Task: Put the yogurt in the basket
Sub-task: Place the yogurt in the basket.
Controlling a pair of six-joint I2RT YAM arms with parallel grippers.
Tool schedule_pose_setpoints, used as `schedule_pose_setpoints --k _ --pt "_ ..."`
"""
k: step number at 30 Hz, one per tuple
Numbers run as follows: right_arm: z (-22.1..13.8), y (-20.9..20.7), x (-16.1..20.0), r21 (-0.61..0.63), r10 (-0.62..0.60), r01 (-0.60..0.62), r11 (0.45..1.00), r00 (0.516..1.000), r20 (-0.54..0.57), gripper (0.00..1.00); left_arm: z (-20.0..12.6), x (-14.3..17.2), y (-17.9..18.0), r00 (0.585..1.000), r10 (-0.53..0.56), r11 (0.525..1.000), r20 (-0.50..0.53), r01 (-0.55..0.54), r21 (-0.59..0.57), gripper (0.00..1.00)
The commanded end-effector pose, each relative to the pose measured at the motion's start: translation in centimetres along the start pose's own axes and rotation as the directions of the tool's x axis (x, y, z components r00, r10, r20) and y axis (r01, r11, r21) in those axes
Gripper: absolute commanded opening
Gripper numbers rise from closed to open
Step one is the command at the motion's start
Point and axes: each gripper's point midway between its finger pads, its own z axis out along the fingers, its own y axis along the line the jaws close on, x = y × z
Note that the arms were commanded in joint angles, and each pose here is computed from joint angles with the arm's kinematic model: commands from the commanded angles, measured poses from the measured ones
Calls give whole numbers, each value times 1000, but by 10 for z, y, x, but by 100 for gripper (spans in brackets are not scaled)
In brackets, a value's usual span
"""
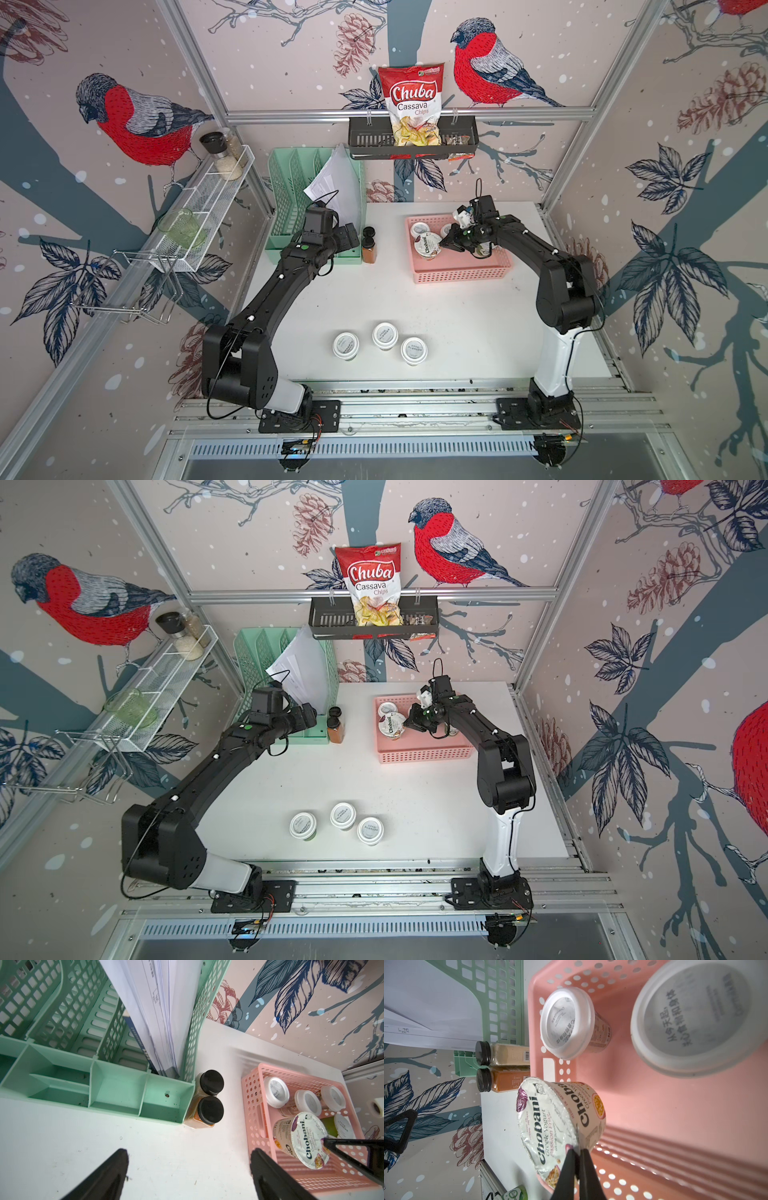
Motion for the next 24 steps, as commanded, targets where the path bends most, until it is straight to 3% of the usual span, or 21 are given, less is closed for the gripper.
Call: schedule_pose_setpoints --k 1,24 --pt "5 -5 -3 24 -6 6 1000 1000 -2 9 -2 -8 -2 999 3 1000 43 -3 7 95" --pt "35 -15 4 56 14 -13 998 1000 -23 11 -3 -9 -2 999 18 1000 50 -19 7 95"
